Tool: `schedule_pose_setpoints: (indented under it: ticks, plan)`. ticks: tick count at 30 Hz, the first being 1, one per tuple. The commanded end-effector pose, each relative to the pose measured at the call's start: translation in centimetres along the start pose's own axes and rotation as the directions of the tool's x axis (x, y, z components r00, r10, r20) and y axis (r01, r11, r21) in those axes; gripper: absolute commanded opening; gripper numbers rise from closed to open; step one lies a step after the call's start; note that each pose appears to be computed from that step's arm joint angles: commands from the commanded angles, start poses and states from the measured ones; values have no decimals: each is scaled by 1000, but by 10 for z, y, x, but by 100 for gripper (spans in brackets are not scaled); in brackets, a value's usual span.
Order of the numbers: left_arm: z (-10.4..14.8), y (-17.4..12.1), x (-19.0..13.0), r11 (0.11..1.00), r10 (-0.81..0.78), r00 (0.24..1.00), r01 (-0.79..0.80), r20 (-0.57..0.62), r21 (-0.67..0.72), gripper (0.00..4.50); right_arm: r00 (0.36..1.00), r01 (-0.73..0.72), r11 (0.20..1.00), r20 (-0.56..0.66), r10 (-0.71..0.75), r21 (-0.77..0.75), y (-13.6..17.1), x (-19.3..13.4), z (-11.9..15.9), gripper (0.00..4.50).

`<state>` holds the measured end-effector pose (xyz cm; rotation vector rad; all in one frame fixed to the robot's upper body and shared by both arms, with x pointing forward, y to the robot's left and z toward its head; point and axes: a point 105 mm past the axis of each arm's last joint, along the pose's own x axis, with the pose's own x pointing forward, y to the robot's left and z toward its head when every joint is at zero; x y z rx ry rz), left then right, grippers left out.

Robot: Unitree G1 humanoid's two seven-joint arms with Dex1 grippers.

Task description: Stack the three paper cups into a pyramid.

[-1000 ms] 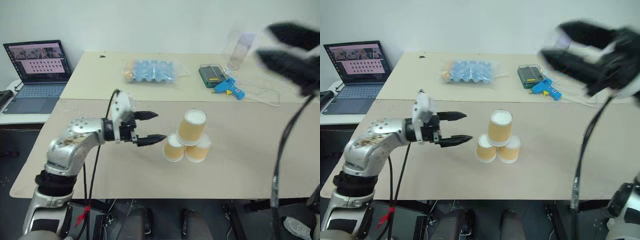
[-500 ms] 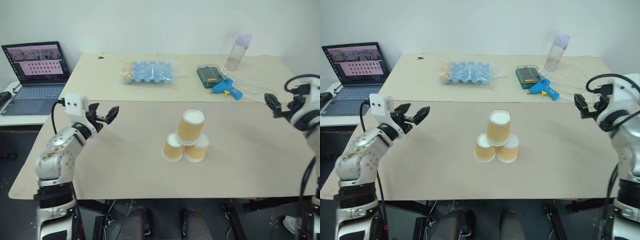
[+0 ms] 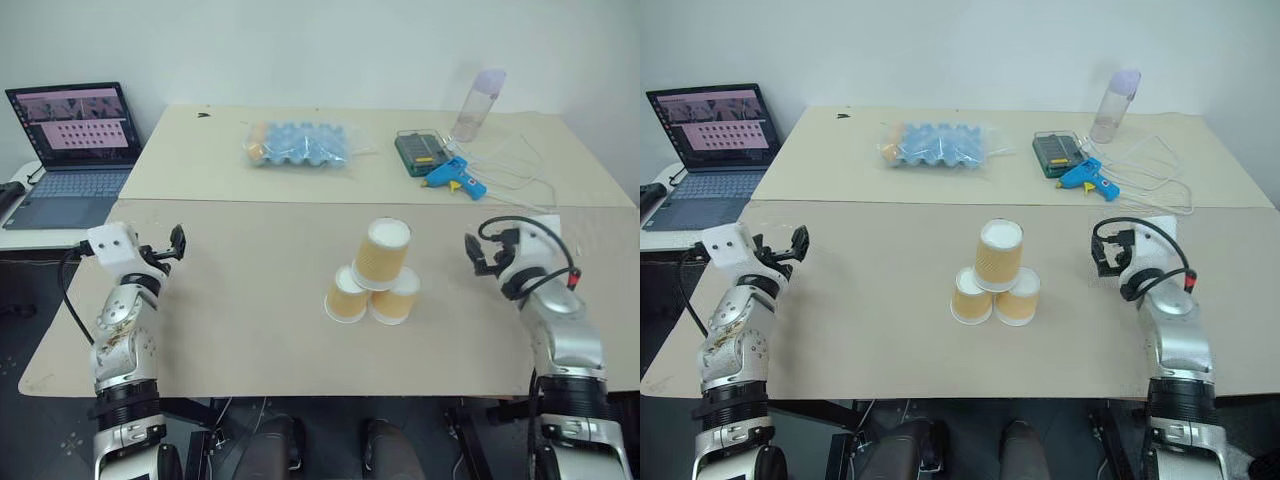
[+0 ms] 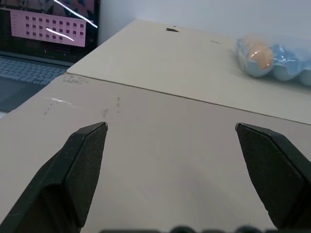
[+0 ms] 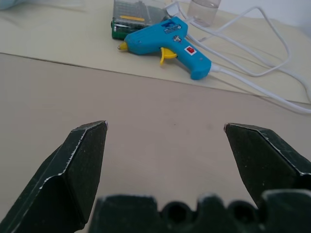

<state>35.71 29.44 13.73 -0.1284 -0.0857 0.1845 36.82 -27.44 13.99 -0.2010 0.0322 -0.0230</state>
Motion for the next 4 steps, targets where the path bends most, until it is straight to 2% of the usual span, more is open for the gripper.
schedule_pose_setpoints:
  ticks: [1,4]
  plan:
    - [15,7,2,1000,12,998,-12,59,0,450,993,39,999,111,-37,-13,-8,0,30,447]
    - [14,9,5,1000,18,998,-19,57,6,450,993,45,999,114,-43,-9,-8,0,29,447]
